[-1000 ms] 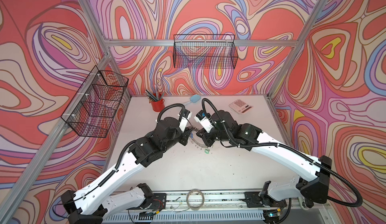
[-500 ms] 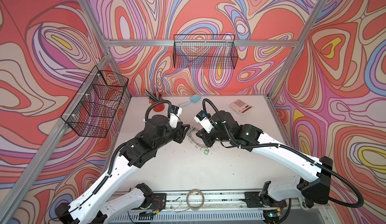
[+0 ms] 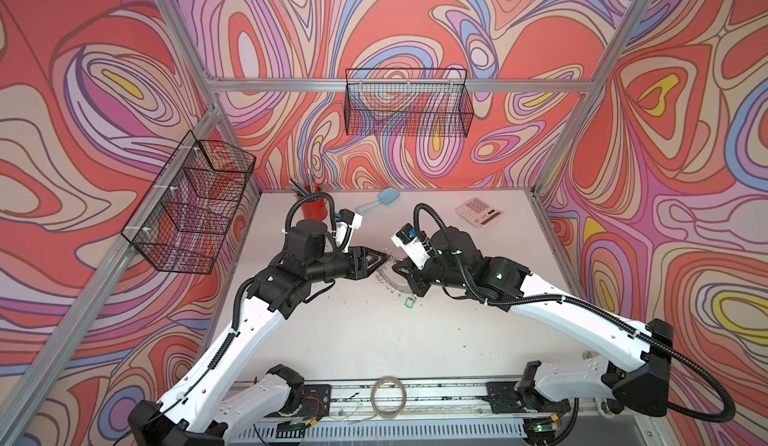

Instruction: Put the keys on the keyring

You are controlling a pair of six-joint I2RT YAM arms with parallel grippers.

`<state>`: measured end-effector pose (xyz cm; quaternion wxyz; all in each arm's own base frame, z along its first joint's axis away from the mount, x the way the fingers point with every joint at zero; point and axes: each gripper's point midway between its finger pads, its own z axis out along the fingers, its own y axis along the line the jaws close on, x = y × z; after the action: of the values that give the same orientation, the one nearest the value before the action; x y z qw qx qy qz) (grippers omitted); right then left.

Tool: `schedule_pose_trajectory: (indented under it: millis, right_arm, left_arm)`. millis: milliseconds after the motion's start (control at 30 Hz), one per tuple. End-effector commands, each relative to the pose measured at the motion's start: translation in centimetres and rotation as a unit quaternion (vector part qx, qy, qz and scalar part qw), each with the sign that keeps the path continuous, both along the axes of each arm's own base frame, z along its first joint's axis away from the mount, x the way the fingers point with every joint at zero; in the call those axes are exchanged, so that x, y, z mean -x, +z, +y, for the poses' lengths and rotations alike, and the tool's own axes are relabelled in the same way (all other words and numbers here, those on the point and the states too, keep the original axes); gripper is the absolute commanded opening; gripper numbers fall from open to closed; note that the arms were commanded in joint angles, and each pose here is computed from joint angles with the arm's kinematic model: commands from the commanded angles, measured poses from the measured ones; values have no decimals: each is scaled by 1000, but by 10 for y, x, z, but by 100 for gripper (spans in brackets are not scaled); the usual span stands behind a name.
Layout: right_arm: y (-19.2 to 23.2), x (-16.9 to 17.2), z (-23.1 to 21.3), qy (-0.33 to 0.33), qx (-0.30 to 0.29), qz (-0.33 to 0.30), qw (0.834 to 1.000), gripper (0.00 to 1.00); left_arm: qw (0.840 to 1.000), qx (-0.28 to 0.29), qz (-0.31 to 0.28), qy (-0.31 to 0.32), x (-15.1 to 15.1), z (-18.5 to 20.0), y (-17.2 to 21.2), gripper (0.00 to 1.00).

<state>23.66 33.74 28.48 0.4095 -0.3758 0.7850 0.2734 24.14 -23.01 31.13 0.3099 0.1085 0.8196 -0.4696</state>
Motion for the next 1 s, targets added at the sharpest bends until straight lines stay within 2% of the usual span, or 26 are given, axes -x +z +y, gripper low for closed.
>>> schedule_pose_trajectory:
  millis: [0,200,800,967]
  right_arm:
    - [22,-1,4,5,-31,-34,999,0]
    - [26,1,3,7,-35,-37,999,0]
    - [26,5,6,17,-40,-31,999,0]
    - [27,6,7,19,-43,-31,998,0]
  left_arm:
    - [999,26,-6,-24,5,-6,11,41]
    - [1000,11,6,-6,-2,-4,1,39]
    - [999,26,-19,-14,-3,-6,17,38]
    - [999,25,-10,-22,-4,-9,13,38]
